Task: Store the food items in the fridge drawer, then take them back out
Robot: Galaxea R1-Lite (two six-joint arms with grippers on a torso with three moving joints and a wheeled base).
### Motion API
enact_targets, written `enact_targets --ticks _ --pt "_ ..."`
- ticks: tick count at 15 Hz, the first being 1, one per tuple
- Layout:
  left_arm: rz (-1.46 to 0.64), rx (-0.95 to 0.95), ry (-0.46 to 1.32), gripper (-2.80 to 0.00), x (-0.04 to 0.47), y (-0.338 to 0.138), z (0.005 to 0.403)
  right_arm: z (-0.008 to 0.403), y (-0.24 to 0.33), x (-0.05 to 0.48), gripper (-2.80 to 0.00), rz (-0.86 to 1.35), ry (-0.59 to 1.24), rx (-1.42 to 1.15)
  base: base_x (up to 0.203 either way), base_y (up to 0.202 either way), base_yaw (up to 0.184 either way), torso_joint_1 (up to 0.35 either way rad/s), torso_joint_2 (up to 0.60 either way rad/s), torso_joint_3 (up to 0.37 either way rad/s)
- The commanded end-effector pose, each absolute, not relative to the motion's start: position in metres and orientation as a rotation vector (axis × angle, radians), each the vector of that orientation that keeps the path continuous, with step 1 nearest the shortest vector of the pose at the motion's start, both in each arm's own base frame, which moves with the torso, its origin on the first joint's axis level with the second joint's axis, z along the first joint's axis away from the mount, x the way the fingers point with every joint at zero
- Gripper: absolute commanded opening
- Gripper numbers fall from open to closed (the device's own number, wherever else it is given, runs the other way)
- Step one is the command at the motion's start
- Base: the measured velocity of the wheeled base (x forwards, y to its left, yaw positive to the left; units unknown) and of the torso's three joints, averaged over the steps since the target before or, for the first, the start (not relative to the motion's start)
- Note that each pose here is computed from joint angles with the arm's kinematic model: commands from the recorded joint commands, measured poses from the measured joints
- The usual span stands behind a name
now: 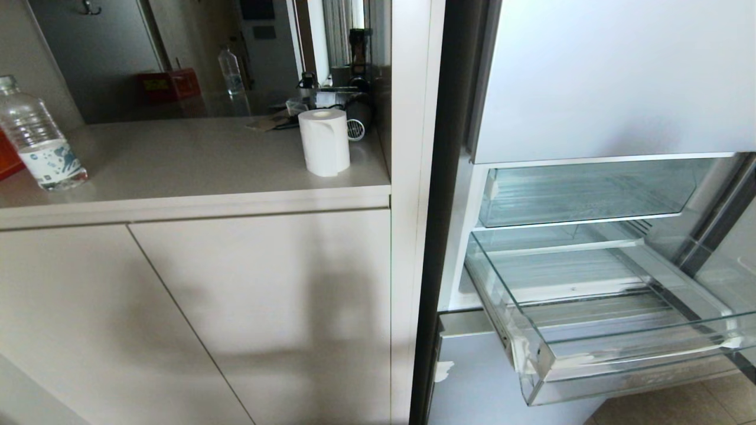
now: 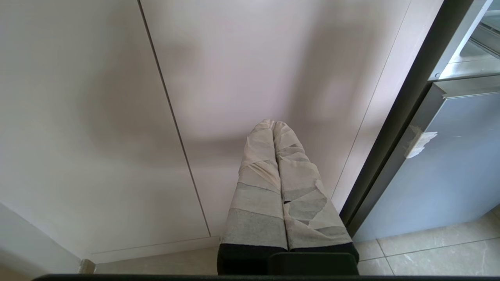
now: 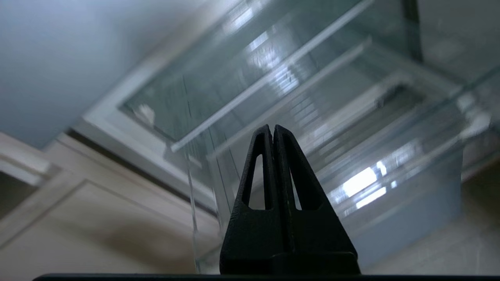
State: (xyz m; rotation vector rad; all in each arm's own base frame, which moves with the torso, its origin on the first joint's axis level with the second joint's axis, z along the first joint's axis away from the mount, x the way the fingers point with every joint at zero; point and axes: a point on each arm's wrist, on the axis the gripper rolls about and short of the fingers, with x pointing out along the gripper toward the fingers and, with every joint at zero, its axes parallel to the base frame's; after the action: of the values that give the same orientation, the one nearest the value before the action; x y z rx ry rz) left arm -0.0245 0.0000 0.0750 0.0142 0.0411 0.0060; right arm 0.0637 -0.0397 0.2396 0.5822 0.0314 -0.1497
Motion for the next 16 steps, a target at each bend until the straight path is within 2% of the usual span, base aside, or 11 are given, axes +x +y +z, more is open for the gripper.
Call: enact_targets --ticks 1,5,8,12,16 --pt "0.007 0.014 0.043 -2.80 -0.024 0.000 0.075 0.218 -0.026 0.071 -2.80 -0.184 0.111 0.572 0.000 0.000 0.000 0.000 0.00 0.000" --pt "0.007 0.014 0.043 -2.80 -0.024 0.000 0.075 0.198 0.006 0.076 -2.80 -0.027 0.268 0.414 0.000 0.000 0.000 0.000 0.00 0.000" --pt "0.006 0.014 0.043 -2.80 -0.024 0.000 0.075 0.173 0.030 0.073 -2.80 0.083 0.481 0.230 0.000 0.000 0.000 0.000 0.00 0.000" --pt "0.006 0.015 0.043 -2.80 -0.024 0.000 0.075 0.142 0.061 0.109 -2.80 0.001 0.777 -0.012 0.000 0.000 0.000 0.000 0.00 0.000" --pt "0.007 0.014 0.043 -2.80 -0.024 0.000 0.075 0.123 0.078 0.135 -2.80 -0.053 0.915 -0.115 0.000 0.000 0.000 0.000 0.00 0.000"
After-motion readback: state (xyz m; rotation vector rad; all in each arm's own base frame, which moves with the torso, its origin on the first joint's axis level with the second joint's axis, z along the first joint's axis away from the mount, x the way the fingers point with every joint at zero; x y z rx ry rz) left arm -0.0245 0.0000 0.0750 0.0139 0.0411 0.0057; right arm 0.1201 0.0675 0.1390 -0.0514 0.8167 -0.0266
